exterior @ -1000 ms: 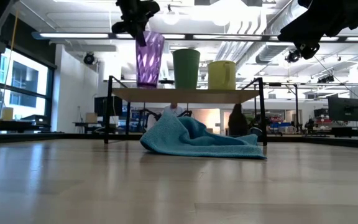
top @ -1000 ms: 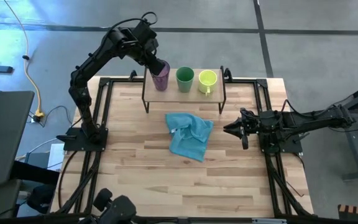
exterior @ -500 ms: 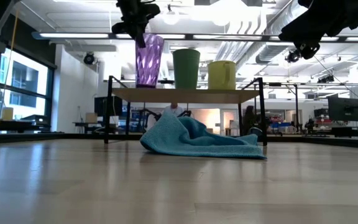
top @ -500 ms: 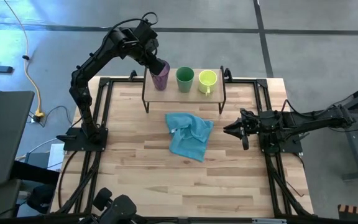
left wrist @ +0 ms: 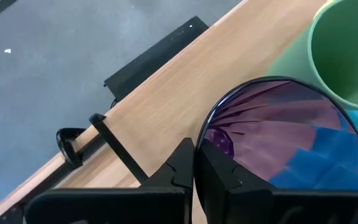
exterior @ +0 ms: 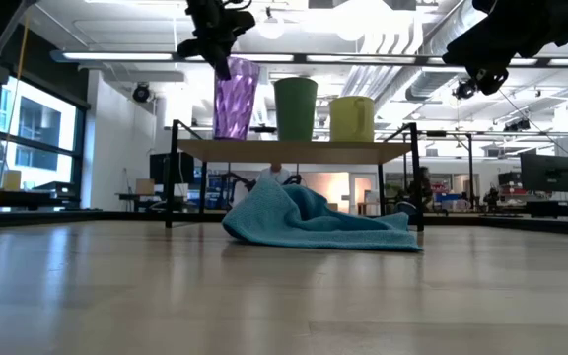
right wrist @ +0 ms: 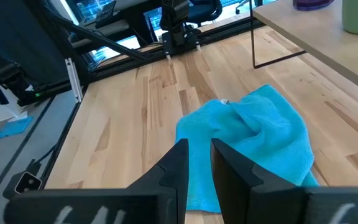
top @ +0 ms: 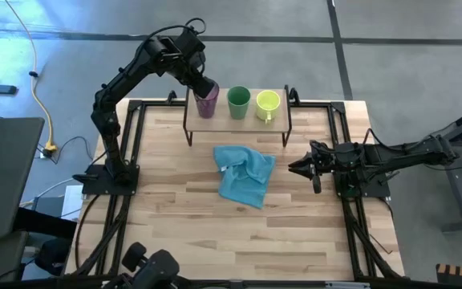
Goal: Stack small to large cups/mugs on shelf
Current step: Put the violet cup on the shelf, then return to Home Position
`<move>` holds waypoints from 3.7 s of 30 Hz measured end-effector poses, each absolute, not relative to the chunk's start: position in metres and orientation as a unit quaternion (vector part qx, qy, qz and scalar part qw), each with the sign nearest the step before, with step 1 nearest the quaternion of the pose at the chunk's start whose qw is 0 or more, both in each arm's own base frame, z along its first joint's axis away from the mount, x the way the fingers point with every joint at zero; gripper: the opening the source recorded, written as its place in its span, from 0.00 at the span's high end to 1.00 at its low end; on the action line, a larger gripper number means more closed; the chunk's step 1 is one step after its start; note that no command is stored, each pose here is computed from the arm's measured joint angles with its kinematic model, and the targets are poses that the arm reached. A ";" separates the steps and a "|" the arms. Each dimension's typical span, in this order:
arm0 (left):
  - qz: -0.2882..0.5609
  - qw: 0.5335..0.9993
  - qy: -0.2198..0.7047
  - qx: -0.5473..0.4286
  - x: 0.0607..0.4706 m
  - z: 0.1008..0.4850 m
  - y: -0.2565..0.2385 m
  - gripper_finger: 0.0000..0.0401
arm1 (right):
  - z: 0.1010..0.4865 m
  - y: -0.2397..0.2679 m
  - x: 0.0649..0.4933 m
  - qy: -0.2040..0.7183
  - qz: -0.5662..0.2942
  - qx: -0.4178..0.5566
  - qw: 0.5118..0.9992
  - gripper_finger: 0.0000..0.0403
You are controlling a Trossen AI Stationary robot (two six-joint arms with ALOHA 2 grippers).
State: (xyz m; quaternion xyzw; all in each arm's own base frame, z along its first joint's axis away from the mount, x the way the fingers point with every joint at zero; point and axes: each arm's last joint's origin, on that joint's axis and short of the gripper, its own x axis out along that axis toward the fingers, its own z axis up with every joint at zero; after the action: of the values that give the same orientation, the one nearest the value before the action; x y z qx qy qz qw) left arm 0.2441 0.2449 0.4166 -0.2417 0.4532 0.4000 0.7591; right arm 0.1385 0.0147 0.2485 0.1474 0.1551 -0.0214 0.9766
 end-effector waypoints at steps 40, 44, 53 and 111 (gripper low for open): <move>0.391 0.767 0.447 -0.240 0.246 0.417 0.246 0.75 | 0.247 0.015 0.138 0.162 -0.020 0.147 0.976 0.86; 0.391 0.767 0.448 -0.241 0.246 0.417 0.246 0.72 | 0.247 0.015 0.138 0.162 -0.020 0.147 0.976 0.86; 0.391 0.766 0.449 -0.241 0.245 0.417 0.245 0.63 | 0.247 0.015 0.138 0.162 -0.021 0.147 0.976 0.86; 0.400 0.791 0.408 -0.220 0.223 0.448 0.224 0.36 | 0.247 0.015 0.138 0.162 -0.020 0.141 0.976 0.86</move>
State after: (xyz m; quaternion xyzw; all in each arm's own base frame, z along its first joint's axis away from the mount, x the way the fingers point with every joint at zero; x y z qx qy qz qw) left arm 0.2234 0.2236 0.4476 -0.2195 0.4078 0.3999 0.7909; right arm 0.1381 0.0148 0.2473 0.1413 0.1619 -0.0196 0.9764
